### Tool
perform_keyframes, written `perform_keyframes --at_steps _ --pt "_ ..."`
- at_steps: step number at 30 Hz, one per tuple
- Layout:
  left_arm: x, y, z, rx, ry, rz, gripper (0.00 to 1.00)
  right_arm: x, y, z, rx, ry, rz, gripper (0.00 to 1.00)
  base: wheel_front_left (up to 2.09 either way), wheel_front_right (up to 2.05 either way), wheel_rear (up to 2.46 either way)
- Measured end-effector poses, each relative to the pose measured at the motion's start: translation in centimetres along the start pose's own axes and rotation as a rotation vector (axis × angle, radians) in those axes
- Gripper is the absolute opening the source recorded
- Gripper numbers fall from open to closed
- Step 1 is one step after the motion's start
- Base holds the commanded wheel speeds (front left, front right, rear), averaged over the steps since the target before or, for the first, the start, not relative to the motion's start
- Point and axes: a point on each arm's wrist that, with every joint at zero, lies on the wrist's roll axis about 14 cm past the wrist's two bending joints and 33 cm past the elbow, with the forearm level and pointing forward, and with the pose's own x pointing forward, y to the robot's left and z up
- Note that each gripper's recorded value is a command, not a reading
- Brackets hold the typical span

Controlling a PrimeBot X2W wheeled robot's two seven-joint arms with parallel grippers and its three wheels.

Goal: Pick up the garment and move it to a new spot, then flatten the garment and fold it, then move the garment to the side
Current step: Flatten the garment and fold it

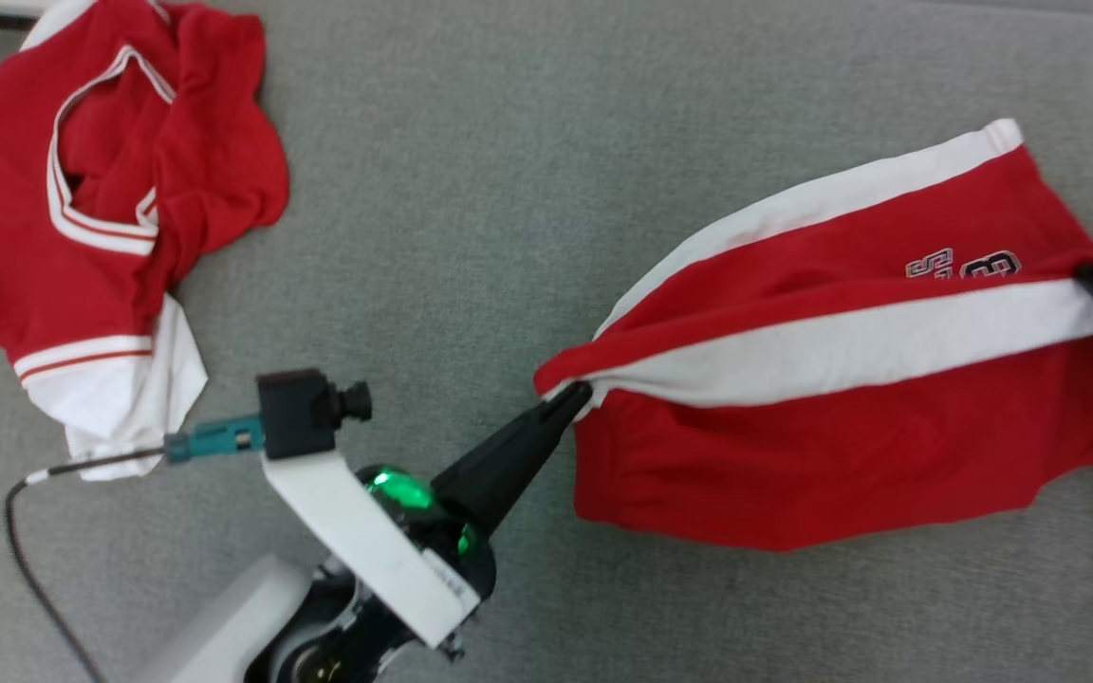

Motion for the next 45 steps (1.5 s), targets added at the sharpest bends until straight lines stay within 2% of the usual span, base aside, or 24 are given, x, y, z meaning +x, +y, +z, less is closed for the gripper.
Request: perform_keyframes --at_steps 7,14,15,16,17,18,19,30,34,41,45 --pt "2.1 3.3 1.5 -0.022 -0.027 0.064 0.00 5.3 -0.1 0.8 0.008 0.058 0.013 0.00 0.00 0.00 0.00" --pt "3.1 5.7 1.3 -0.040 -0.026 0.112 0.00 7.8 -0.7 0.7 0.036 0.066 0.000 0.00 0.00 0.00 0.00" --pt "3.2 5.9 1.2 -0.040 -0.023 0.118 0.00 8.0 -0.7 0.8 0.045 0.054 0.003 0.13 0.00 0.00 0.00" --pt "3.2 6.0 1.0 -0.042 -0.020 0.120 0.15 8.1 -0.7 1.1 0.056 0.038 0.007 0.49 0.00 0.00 0.00" --pt "3.2 6.3 0.9 -0.042 -0.018 0.127 0.33 8.2 -0.5 1.3 0.060 0.025 0.013 1.00 0.00 0.00 0.00" --pt "3.2 6.5 0.7 -0.037 -0.013 0.132 0.58 8.3 -0.4 1.4 0.061 0.018 0.016 1.00 0.00 0.00 0.00" --pt "3.1 6.7 0.7 -0.031 -0.012 0.138 0.99 8.3 -0.4 1.5 0.064 0.007 0.015 1.00 0.00 0.00 0.00" --pt "2.9 8.4 1.8 0.123 -0.077 0.210 1.00 7.8 -1.0 3.5 0.065 -0.183 -0.013 1.00 0.00 0.00 0.00" --pt "2.5 8.5 2.3 0.212 -0.108 0.231 1.00 7.0 -1.5 4.1 0.048 -0.260 -0.037 1.00 0.00 0.00 0.00" --pt "0.7 7.9 4.2 0.452 -0.191 0.283 1.00 4.3 -2.2 3.9 -0.022 -0.356 -0.089 1.00 0.00 0.00 0.00" --pt "-0.8 6.9 5.0 0.529 -0.247 0.318 1.00 2.2 -2.5 2.7 -0.048 -0.375 -0.126 1.00 0.00 0.00 0.00"
